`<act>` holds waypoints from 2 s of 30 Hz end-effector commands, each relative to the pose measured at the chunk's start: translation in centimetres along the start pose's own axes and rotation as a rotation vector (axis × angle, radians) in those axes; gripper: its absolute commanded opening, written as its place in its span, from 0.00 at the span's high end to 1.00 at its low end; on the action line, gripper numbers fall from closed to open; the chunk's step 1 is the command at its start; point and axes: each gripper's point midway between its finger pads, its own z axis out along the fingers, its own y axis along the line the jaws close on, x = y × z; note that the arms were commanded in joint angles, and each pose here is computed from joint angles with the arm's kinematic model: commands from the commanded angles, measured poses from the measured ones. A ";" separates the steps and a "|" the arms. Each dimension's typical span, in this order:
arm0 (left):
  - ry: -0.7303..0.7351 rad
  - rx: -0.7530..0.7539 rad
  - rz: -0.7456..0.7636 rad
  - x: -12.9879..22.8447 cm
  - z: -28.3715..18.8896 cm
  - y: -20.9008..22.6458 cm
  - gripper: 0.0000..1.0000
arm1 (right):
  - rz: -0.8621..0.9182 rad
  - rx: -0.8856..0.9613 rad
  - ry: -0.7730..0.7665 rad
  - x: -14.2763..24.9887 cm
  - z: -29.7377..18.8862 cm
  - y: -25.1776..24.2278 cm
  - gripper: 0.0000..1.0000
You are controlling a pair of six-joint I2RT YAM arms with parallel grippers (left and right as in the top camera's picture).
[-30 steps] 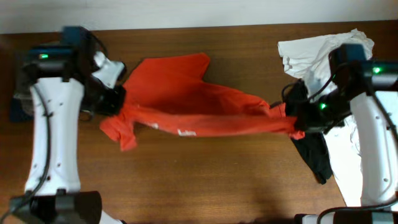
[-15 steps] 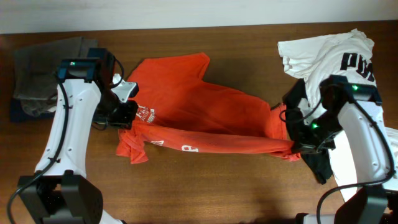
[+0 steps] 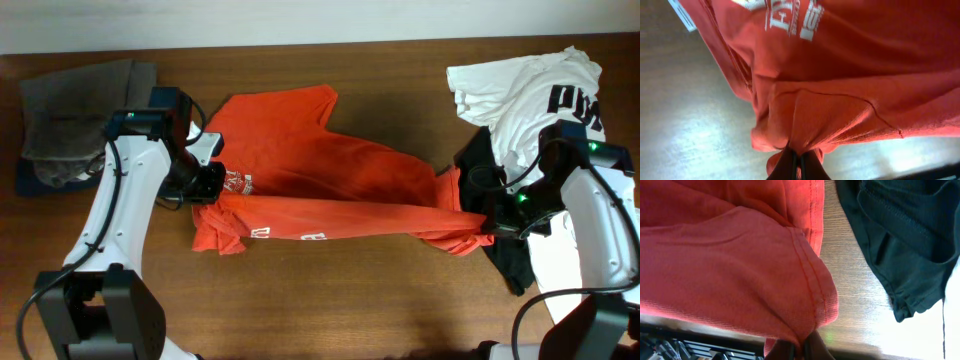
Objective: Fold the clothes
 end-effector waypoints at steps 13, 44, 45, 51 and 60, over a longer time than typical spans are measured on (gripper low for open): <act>0.021 -0.096 -0.090 0.4 1.1 1.9 1.00 | -0.060 -0.045 0.092 0.3 6.2 2.3 0.96; -0.185 -0.168 -0.161 -3.7 3.8 5.6 1.00 | -0.116 -0.026 0.005 -4.0 9.7 3.4 0.96; -0.191 -0.168 -0.161 -3.9 3.8 5.6 0.96 | -0.118 -0.026 -0.002 -4.2 9.7 3.5 0.96; -0.247 -0.172 -0.157 -5.2 3.4 5.8 0.75 | -0.126 -0.028 -0.044 -5.2 9.7 3.6 0.96; -0.363 -0.171 -0.148 -8.0 2.3 6.0 0.28 | -0.147 -0.030 -0.112 -7.3 8.6 4.1 0.75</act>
